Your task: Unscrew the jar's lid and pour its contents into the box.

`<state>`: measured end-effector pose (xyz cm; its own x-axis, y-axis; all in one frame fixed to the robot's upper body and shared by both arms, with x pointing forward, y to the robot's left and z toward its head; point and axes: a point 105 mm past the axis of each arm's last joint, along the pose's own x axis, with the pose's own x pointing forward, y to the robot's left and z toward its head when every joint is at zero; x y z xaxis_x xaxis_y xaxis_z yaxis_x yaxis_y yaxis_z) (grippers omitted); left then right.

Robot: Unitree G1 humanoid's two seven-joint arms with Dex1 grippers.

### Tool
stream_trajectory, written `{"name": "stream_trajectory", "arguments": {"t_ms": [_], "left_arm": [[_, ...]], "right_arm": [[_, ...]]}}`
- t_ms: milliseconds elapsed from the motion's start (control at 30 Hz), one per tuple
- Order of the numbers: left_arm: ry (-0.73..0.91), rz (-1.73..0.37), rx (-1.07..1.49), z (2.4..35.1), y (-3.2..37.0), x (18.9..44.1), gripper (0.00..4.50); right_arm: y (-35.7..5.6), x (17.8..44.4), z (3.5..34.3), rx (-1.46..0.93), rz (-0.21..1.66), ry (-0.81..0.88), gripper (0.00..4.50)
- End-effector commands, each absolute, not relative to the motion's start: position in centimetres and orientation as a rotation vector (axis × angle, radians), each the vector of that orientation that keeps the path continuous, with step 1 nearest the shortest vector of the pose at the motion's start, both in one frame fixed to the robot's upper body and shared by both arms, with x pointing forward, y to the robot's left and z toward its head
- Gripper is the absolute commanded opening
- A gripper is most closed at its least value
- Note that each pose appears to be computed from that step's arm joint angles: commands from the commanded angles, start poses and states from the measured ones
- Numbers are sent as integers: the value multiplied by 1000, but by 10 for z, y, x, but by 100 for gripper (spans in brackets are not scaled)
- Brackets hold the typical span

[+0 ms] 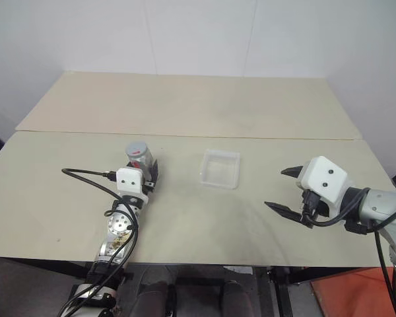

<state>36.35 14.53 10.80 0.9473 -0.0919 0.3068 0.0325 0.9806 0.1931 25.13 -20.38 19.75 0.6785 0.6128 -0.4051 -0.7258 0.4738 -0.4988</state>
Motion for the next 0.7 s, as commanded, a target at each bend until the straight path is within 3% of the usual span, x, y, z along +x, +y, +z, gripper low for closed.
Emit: {"name": "stream_trajectory", "arguments": {"t_ms": [33,233,367,500,700], "left_arm": [[-378,-69,215,120,143,363,195],[-400,-137,230,128,140,361,195],[-381,-355,60,140,129,350,195],[-374,-629,7,160,110,330,195],[-340,-849,-2,169,89,316,195]], "right_arm": [[-202,252,209,-732,801,125,450],[-195,254,211,-733,817,103,450],[-177,259,226,-649,829,8,450],[-131,262,244,-391,890,-156,450],[-83,267,247,-209,909,-230,450]]}}
